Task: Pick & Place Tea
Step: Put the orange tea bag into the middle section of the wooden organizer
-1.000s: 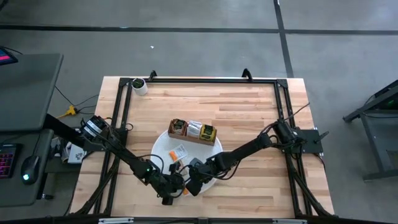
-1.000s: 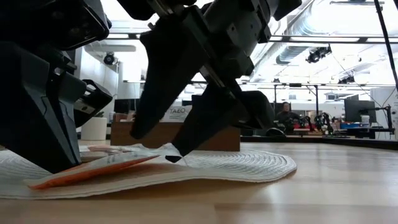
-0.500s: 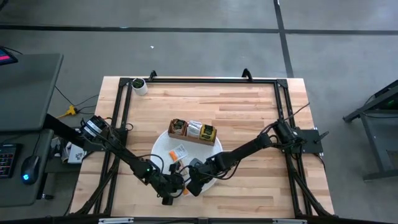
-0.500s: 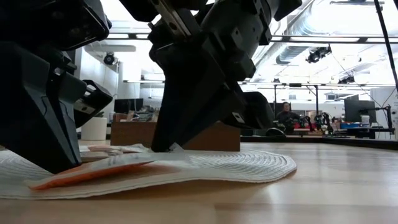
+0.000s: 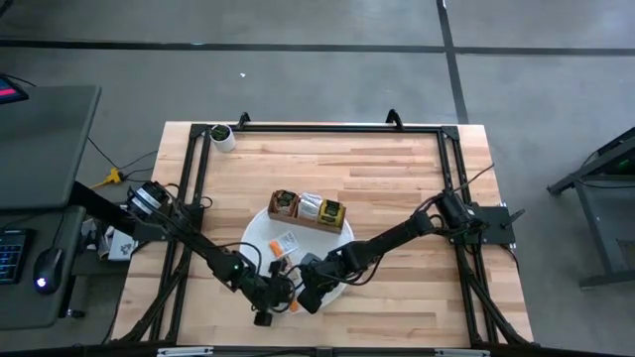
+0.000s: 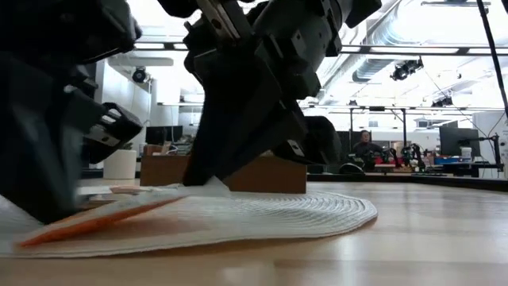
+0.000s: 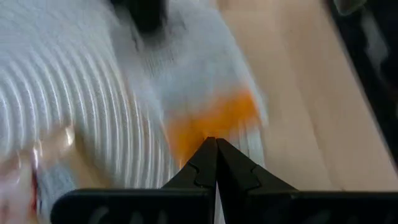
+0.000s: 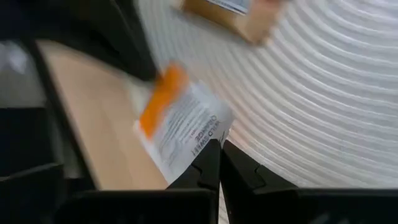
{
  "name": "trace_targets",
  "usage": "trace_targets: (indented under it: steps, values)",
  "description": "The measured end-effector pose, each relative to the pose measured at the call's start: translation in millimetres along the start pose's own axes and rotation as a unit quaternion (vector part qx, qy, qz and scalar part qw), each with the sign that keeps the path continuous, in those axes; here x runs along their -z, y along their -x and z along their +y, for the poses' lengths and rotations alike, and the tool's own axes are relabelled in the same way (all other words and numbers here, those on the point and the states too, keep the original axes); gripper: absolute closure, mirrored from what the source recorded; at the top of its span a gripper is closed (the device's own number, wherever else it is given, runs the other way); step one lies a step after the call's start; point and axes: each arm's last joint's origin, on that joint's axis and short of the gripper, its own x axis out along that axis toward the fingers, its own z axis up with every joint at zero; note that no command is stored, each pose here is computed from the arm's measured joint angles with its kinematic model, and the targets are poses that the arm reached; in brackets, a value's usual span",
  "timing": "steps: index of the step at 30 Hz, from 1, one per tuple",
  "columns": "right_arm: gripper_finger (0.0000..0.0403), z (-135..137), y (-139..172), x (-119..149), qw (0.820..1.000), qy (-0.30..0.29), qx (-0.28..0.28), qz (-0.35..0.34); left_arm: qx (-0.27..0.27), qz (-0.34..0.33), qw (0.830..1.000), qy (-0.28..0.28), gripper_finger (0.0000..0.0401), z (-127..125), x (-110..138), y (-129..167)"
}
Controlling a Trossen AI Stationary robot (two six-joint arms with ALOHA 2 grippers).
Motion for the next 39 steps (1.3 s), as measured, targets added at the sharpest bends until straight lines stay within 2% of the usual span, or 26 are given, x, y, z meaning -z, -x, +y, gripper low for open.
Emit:
trace_targets:
  steps: [7,12,18,27,31,34,39]
  values:
    - [0.0402,2,7,0,1.000,0.014,0.004,-0.005,-0.010,0.029,0.999,-0.017,0.0401,7,-7,30]
    - [0.0403,8,26,-3,0.999,0.031,0.011,-0.026,-0.035,0.036,0.999,-0.018,0.0401,11,-11,52]
    - [0.0403,16,80,-15,0.995,0.065,0.028,-0.076,-0.066,-0.003,0.998,-0.020,0.0401,13,-20,78]
    - [0.0403,7,188,-54,0.975,0.121,0.112,-0.146,-0.149,-0.102,0.981,-0.069,0.0401,21,-35,127]
    - [0.0403,5,225,-75,0.966,0.144,0.155,-0.151,-0.166,-0.136,0.973,-0.080,0.0401,28,-31,148]
    - [0.0403,5,247,-90,0.959,0.163,0.165,-0.162,-0.177,-0.150,0.970,-0.074,0.0401,37,-17,159]
    - [0.0403,-5,269,-110,0.956,0.171,0.184,-0.150,-0.153,-0.199,0.967,-0.050,0.0401,52,6,174]
